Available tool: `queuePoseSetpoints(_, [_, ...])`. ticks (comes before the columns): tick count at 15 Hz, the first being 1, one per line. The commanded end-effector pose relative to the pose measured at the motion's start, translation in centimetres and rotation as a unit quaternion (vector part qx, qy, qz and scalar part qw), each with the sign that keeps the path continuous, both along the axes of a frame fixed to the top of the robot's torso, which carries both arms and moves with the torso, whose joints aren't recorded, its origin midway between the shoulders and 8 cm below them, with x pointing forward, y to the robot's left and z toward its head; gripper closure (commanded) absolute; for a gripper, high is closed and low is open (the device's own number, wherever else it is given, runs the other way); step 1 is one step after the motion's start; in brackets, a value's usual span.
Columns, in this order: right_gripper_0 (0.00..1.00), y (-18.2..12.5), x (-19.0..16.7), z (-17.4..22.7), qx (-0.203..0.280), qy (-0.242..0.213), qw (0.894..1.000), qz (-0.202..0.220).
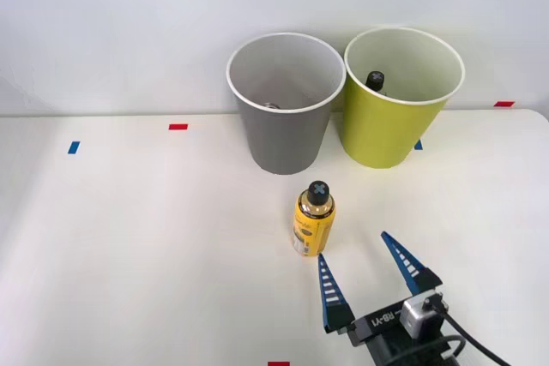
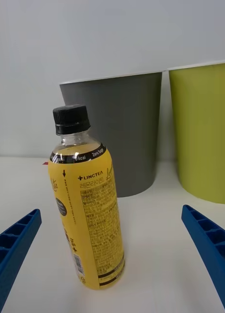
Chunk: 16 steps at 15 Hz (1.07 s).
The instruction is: Put cans in the gray bin, plastic bottles in the light green bin
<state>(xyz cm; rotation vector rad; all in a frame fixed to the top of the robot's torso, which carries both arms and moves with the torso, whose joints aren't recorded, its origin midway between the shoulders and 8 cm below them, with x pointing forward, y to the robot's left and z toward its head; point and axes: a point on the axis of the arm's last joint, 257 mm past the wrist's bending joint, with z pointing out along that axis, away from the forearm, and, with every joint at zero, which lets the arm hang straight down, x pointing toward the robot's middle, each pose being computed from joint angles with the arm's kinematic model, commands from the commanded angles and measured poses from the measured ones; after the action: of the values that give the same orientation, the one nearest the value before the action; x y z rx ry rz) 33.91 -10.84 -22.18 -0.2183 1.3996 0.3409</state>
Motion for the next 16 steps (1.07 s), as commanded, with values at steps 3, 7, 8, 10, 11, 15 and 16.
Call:
queuePoseSetpoints(3, [0.00,2.1,2.8,0.8,-0.017,0.001,1.000,0.022])
queuePoseSetpoints(7, [0.00,3.4,5.4,-0.4,-0.014,-0.005,0.999,0.029])
queuePoseSetpoints(8, [0.00,3.7,6.1,-0.4,-0.013,-0.009,0.999,0.028])
queuePoseSetpoints(10, [0.00,4.7,7.3,0.6,-0.006,-0.018,0.999,0.030])
queuePoseSetpoints(11, [0.00,5.1,7.7,1.0,-0.005,-0.020,0.999,0.033])
queuePoseSetpoints(15, [0.00,5.7,8.9,1.1,-0.015,-0.010,0.999,0.037])
queuePoseSetpoints(16, [0.00,5.8,8.9,1.1,-0.014,-0.010,0.999,0.038])
